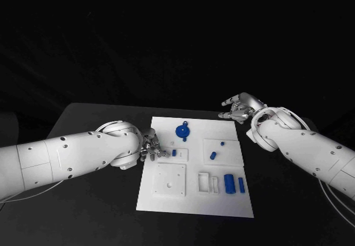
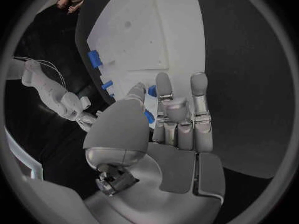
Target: Assemble the parts on the task board
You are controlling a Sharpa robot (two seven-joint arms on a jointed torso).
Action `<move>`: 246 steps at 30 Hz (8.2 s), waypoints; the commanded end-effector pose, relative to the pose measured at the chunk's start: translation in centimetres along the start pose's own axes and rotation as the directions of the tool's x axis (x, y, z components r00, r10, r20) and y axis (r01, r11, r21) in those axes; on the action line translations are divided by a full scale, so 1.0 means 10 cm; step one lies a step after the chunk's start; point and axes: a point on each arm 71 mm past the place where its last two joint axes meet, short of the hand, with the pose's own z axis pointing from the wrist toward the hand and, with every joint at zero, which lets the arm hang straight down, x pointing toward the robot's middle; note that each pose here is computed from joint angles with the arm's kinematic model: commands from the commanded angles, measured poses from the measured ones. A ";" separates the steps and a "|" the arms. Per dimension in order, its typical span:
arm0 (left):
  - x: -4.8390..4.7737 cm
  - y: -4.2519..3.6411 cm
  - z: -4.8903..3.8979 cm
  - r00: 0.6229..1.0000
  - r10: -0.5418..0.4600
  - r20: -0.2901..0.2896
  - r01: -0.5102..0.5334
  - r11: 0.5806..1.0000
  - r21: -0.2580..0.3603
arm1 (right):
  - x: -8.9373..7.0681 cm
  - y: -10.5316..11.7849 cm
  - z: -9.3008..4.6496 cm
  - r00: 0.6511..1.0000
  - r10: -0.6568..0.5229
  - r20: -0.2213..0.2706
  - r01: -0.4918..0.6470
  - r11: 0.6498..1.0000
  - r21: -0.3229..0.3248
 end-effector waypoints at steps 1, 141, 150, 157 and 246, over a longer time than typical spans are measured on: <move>-0.011 -0.028 0.007 1.000 0.001 0.015 -0.001 1.000 0.010 | 0.01 0.01 0.00 1.000 -0.003 -0.005 0.003 1.000 -0.007; -0.279 0.210 -0.170 0.716 -0.271 -0.643 0.577 0.748 0.328 | 0.80 1.39 -0.85 0.958 -0.166 -0.233 -0.027 0.759 -0.651; -0.276 0.201 -0.179 0.710 -0.258 -0.655 0.574 0.751 0.326 | 0.81 1.46 -0.90 0.964 -0.153 -0.217 -0.034 0.741 -0.671; -0.270 0.196 -0.181 0.706 -0.249 -0.663 0.570 0.756 0.322 | 0.79 1.50 -0.91 0.974 -0.129 -0.186 -0.033 0.731 -0.682; -0.760 0.529 -0.154 0.681 -0.697 -0.224 0.706 0.544 0.453 | 1.65 1.21 -0.94 0.780 -0.536 -0.324 0.248 0.739 -0.626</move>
